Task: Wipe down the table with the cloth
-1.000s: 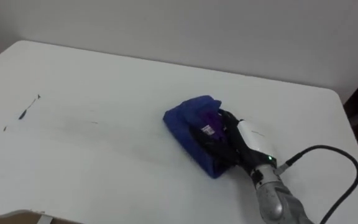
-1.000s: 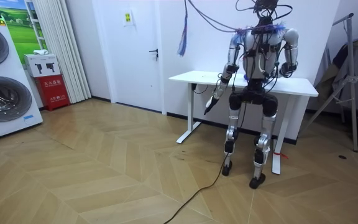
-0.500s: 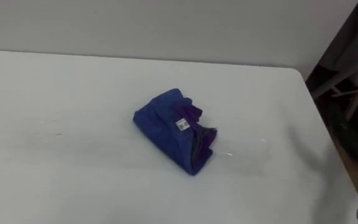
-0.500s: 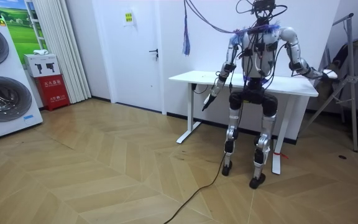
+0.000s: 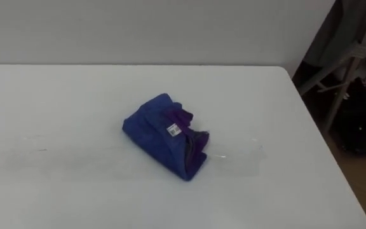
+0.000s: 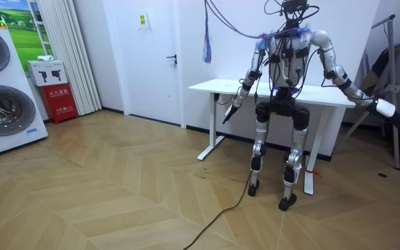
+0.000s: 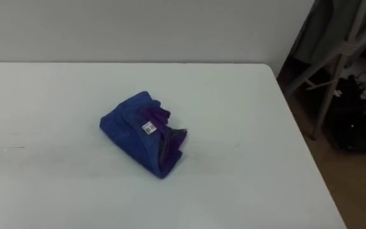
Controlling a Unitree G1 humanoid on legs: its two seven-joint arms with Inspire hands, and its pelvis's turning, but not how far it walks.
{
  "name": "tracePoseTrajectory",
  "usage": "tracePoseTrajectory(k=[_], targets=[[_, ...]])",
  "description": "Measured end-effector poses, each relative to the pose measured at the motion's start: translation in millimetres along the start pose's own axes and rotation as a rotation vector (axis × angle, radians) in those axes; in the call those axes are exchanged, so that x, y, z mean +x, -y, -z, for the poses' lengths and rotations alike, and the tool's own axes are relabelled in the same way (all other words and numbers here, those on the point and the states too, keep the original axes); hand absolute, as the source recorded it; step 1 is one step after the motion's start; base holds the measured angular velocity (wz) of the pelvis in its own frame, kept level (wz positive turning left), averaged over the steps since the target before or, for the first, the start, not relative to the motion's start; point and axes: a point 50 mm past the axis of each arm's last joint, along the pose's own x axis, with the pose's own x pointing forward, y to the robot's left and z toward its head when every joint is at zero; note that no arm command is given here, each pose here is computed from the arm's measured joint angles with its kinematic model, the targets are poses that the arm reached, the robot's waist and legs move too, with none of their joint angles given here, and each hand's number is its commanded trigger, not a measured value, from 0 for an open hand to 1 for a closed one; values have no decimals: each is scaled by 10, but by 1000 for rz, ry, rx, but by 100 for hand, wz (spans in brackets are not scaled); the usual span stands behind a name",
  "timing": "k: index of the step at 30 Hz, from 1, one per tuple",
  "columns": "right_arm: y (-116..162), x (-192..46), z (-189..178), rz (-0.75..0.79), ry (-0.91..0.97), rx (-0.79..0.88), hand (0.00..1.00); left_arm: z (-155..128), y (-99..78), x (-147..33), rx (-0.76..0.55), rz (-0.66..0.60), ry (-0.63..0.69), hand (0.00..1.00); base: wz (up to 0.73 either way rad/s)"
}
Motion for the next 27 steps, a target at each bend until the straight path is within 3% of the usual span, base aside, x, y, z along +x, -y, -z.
tracePoseTrajectory(k=[10,16,20,27], targets=[[157,-181,1001,-27,-374,-76,0,33,6,13,-13,36,-28,0,0],[-154,-498,1398,-231,-452,-337,0,48,205,8,58,99,-57,0,-1],[-393,-605,1386,-353,-377,-516,0,-6,367,-22,123,148,-33,0,2],[-879,-591,782,-452,-33,-696,0,-74,535,-53,231,196,8,0,1]])
